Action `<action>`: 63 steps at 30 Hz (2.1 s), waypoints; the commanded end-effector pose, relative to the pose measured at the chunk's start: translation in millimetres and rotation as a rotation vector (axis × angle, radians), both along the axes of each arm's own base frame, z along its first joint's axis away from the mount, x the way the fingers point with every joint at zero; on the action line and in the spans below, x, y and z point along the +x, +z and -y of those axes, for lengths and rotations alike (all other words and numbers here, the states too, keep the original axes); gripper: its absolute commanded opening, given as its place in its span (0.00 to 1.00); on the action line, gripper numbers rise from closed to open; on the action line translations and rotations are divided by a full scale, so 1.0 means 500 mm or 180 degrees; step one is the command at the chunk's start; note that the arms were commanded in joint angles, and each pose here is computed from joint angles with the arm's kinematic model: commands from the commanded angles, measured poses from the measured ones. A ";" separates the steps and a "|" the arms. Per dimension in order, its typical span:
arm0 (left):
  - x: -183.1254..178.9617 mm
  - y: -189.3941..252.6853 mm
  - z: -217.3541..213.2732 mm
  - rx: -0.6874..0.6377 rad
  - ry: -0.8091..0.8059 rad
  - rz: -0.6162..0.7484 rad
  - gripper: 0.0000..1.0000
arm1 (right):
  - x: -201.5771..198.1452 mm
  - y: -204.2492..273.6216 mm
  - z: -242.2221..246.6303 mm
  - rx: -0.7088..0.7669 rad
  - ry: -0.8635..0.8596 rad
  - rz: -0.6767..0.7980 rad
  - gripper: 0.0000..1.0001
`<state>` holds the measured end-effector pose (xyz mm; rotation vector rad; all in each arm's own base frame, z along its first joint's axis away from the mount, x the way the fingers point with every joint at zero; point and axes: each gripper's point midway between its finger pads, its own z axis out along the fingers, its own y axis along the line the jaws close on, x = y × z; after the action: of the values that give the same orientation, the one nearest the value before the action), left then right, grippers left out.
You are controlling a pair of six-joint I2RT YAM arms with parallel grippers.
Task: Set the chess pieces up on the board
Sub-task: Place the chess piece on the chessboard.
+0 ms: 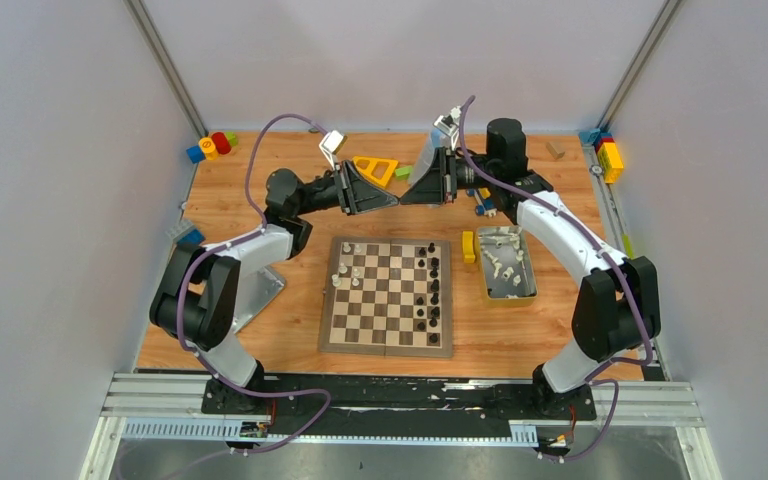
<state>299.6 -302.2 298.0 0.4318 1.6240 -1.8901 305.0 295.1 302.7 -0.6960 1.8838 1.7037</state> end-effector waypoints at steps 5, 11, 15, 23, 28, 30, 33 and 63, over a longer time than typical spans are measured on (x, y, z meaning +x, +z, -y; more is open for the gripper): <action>-0.015 -0.017 -0.008 0.0250 0.0093 0.0407 0.61 | -0.011 0.034 0.014 -0.0117 0.0007 0.0569 0.00; -0.029 -0.013 -0.036 0.0472 0.0208 0.0677 0.84 | -0.035 -0.021 0.053 -0.0616 -0.0097 0.0857 0.00; -0.020 -0.016 -0.082 0.0783 0.0468 0.0783 0.95 | -0.044 -0.082 0.084 -0.1155 -0.0210 0.1196 0.00; 0.020 -0.001 -0.201 0.1821 0.1099 0.0951 1.00 | -0.049 -0.227 0.096 -0.2587 -0.0214 0.1647 0.00; 0.027 0.017 -0.258 0.2154 0.1470 0.1092 1.00 | -0.052 -0.298 0.075 -0.3217 -0.0015 0.1750 0.01; 0.017 0.007 -0.271 0.2309 0.1485 0.1091 1.00 | -0.050 -0.322 0.069 -0.3429 0.0061 0.1737 0.01; 0.009 0.004 -0.286 0.2442 0.1546 0.1170 1.00 | -0.048 -0.367 0.067 -0.3777 0.0210 0.1702 0.01; -0.004 -0.007 -0.329 0.2815 0.1723 0.1249 1.00 | -0.042 -0.461 0.086 -0.4590 0.0724 0.1529 0.00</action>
<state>298.0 -140.2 270.1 0.5639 2.0332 -0.6161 276.1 248.3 63.0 -1.6356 2.4741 -0.0610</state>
